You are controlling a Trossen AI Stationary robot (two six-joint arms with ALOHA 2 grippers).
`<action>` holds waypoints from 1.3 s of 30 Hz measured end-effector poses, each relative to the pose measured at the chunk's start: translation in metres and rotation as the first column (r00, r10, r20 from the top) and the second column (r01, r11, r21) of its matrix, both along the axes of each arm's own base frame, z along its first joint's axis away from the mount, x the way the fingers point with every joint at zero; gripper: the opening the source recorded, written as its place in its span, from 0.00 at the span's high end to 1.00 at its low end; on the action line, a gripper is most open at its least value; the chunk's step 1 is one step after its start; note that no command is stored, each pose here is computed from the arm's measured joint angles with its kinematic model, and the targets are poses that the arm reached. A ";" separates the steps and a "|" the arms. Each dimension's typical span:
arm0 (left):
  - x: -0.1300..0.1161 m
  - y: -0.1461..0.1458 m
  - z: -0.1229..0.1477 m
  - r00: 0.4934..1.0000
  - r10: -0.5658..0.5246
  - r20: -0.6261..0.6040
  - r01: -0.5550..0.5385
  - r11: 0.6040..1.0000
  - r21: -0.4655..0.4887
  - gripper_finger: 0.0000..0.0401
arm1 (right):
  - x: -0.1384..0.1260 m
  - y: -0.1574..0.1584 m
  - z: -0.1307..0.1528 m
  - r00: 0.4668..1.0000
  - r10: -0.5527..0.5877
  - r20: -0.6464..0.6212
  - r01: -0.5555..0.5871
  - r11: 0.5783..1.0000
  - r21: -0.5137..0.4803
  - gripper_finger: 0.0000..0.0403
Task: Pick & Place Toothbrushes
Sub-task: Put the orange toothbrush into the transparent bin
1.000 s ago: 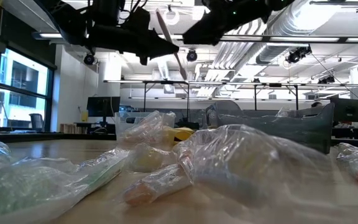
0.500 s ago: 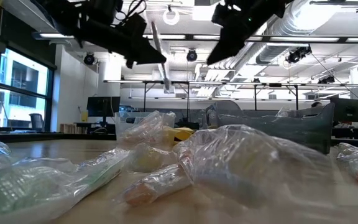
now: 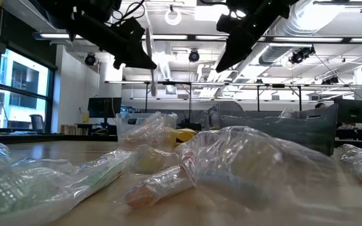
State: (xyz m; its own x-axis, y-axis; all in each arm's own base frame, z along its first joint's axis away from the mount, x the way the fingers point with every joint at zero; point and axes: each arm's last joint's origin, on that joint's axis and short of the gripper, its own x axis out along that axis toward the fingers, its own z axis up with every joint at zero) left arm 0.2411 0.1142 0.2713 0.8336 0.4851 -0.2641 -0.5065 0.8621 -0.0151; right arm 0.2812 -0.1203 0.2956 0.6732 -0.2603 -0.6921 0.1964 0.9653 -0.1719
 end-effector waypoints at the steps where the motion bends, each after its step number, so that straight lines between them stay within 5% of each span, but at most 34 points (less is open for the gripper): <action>1: 0.000 0.000 -0.001 1.000 0.007 -0.002 -0.007 1.000 -0.009 0.96 | 0.000 0.000 0.000 1.000 0.000 0.000 0.000 1.000 0.000 0.58; 24: -0.011 0.017 -0.005 0.971 0.239 -0.006 -0.238 0.967 -0.087 0.96 | -0.002 0.001 -0.003 0.999 0.002 -0.036 -0.002 1.000 0.017 0.71; 39: -0.024 0.054 -0.021 0.970 0.244 0.002 -0.235 0.939 -0.252 0.96 | -0.002 0.002 -0.003 0.999 0.010 -0.033 -0.009 1.000 0.024 0.73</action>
